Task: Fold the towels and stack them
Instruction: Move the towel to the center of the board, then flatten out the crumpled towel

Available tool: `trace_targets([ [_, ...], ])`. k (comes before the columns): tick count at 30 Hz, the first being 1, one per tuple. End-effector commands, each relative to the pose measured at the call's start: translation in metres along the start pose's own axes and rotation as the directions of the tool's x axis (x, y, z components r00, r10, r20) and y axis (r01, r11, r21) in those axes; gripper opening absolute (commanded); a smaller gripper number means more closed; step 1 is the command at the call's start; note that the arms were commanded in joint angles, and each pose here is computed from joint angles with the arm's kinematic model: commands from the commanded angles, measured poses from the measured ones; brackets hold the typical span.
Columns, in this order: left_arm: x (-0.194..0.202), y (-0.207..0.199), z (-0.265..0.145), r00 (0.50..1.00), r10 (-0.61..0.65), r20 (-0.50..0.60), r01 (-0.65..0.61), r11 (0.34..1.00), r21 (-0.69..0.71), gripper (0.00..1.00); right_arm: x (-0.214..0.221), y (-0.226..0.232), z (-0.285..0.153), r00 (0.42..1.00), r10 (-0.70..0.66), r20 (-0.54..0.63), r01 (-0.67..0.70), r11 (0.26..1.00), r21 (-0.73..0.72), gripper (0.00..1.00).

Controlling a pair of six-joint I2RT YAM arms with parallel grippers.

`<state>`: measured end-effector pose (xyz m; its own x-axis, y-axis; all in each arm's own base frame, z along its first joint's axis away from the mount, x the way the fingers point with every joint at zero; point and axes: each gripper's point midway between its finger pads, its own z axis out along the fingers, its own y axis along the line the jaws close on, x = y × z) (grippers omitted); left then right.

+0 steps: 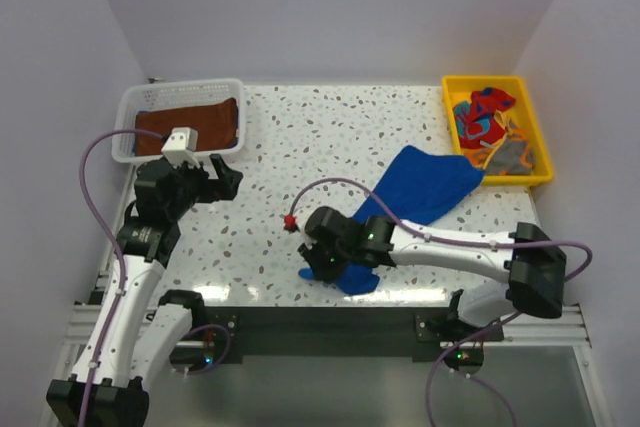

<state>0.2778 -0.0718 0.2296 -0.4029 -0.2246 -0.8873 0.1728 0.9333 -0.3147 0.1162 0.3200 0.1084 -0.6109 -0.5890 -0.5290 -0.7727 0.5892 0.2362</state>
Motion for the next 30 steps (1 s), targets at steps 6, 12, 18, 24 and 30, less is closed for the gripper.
trace_targets([
  [6, 0.014, -0.025, 0.012, 0.998, 0.014, -0.061, -0.005, 0.99, 0.143, 0.94, -0.038, -0.047, -0.033, 0.991, 0.03, 0.134, -0.063, 0.966, 0.25, 0.55],
  [12, 0.028, -0.025, 0.021, 0.992, 0.095, -0.078, -0.079, 0.98, 0.184, 0.94, -0.04, -0.184, -0.058, 0.926, 0.261, 0.271, -0.365, 0.801, 0.474, 0.54],
  [18, 0.043, -0.023, 0.028, 0.989, 0.118, -0.085, -0.1, 0.976, 0.195, 0.94, -0.029, -0.26, -0.03, 0.858, 0.41, 0.308, -0.513, 0.682, 0.521, 0.37],
  [24, 0.048, -0.018, 0.03, 0.988, 0.132, -0.085, -0.116, 0.978, 0.176, 0.94, -0.025, -0.28, 0.015, 0.85, 0.471, 0.234, -0.518, 0.675, 0.525, 0.31],
  [30, 0.045, -0.013, 0.029, 0.988, 0.135, -0.072, -0.124, 0.981, 0.147, 0.95, -0.016, -0.261, 0.057, 0.834, 0.527, 0.161, -0.537, 0.71, 0.455, 0.28],
])
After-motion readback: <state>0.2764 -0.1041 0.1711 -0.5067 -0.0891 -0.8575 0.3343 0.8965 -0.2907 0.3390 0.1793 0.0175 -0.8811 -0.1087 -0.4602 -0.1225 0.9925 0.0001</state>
